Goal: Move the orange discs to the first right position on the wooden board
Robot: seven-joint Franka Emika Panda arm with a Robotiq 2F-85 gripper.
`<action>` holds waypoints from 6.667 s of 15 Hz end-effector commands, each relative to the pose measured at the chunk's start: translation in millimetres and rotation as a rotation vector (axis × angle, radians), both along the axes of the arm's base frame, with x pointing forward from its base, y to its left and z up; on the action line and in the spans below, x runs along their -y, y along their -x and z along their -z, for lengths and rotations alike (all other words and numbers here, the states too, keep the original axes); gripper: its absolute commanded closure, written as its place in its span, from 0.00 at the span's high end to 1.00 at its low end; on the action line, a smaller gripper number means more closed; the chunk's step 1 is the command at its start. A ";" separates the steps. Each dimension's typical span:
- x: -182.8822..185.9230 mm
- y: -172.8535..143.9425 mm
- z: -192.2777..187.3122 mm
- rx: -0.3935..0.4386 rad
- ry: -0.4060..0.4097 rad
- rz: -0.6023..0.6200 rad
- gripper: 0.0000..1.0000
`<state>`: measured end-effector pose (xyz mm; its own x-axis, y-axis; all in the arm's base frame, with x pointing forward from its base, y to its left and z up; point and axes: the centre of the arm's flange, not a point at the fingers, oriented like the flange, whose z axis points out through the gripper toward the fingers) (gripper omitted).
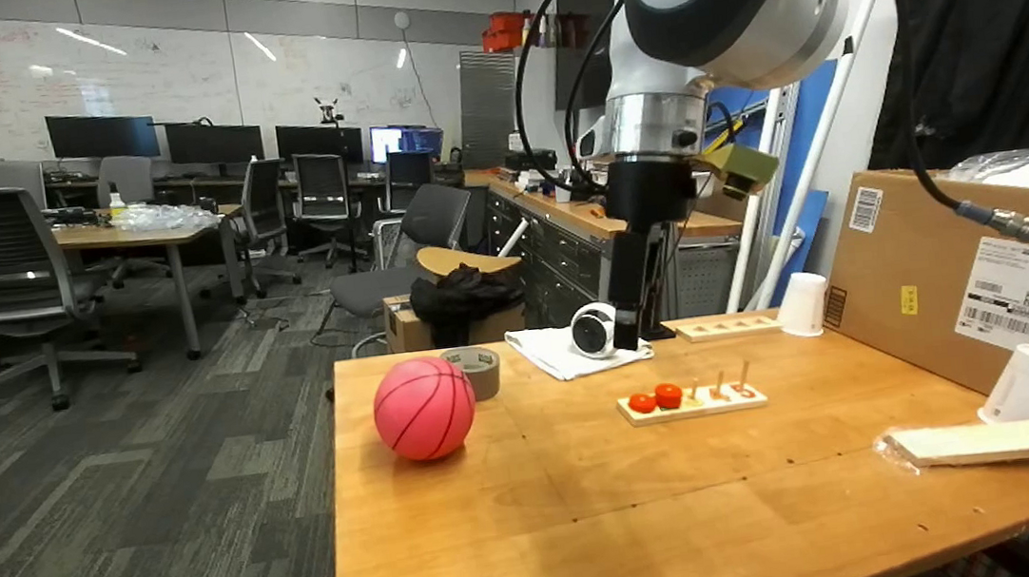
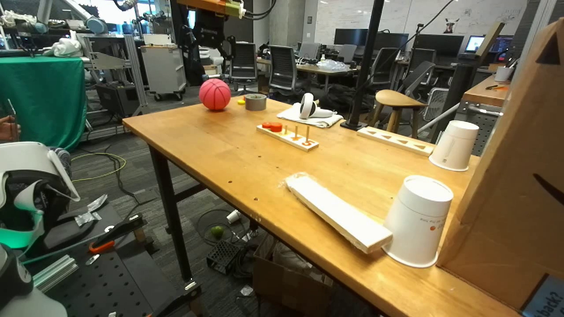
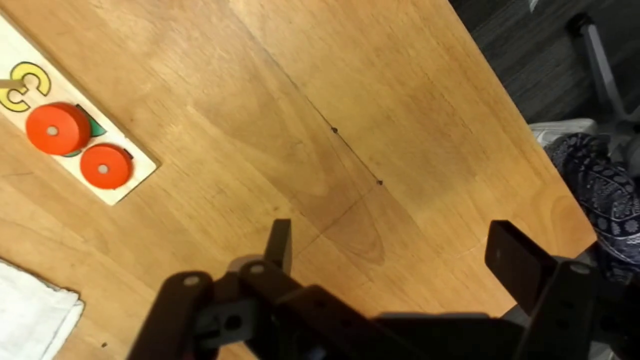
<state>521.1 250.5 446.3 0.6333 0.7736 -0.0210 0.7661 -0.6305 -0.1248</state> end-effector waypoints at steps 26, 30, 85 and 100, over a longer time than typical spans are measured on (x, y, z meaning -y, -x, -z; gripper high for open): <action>120.2 -136.9 92.1 0.152 0.123 -0.562 1.00; 119.9 -135.5 105.3 0.141 0.149 -0.577 1.00; 128.6 -134.9 133.6 0.119 0.115 -0.274 0.16; 195.9 -136.0 49.8 0.206 0.274 -0.010 0.16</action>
